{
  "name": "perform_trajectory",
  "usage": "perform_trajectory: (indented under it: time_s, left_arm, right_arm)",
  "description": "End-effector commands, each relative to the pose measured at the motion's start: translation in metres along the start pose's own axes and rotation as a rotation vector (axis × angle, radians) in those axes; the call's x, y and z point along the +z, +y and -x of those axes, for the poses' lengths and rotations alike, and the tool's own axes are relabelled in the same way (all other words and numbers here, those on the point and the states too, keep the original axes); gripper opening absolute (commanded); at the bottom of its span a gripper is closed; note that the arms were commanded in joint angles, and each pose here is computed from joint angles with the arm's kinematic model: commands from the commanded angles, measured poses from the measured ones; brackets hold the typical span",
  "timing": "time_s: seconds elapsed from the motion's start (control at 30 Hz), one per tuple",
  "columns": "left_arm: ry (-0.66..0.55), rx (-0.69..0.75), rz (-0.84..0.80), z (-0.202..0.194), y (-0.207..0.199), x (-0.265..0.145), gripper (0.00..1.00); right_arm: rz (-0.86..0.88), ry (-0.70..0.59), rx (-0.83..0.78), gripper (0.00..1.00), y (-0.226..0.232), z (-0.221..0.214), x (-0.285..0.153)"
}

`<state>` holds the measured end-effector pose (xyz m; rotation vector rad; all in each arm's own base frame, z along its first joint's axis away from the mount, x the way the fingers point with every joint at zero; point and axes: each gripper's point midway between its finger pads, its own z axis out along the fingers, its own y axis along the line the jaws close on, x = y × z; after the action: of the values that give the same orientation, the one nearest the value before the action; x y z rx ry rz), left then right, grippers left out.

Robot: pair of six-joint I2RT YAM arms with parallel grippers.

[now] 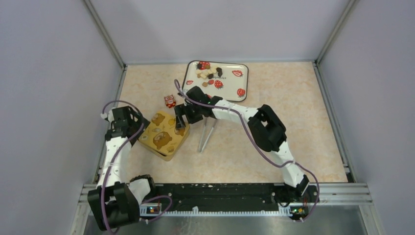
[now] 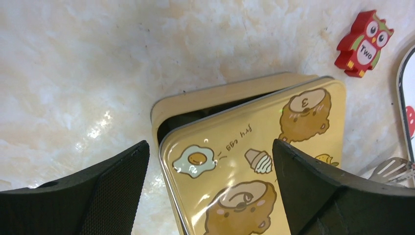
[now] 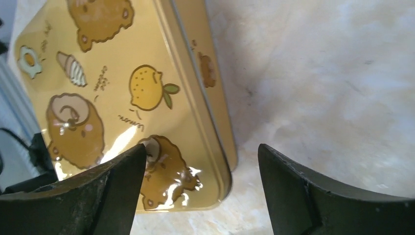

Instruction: Pack the chocolate

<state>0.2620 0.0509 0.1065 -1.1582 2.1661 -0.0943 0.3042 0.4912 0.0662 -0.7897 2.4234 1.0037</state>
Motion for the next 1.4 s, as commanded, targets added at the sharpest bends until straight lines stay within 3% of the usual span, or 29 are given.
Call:
perform_trajectory:
  time_s: [0.0,0.3,0.6,0.87,1.17,1.37]
  left_arm:
    - [-0.079,0.023,-0.039,0.032,-0.014,-0.007,0.99]
    - [-0.103,0.015,-0.041,0.044,-0.011,-0.011,0.99]
    - [-0.123,-0.074,-0.082,0.081,-0.017,0.0,0.99]
    - [-0.038,-0.097,-0.074,0.088,-0.022,0.041,0.99]
    - [0.125,-0.102,-0.132,0.064,-0.032,0.074,0.99]
    - [0.147,-0.106,-0.113,0.056,-0.026,0.083,0.99]
  right_arm:
    - [-0.124,-0.174,-0.078,0.85,0.012,0.057,-0.051]
    - [-0.15,-0.278,-0.098,0.91,0.026,0.074,-0.1]
    - [-0.186,-0.144,-0.196,0.77,0.012,-0.012,-0.111]
    - [-0.251,-0.024,-0.342,0.73,0.014,-0.061,-0.072]
    - [-0.207,-0.025,-0.319,0.73,0.025,-0.055,-0.03]
    - [-0.206,-0.032,-0.327,0.73,0.029,-0.047,-0.023]
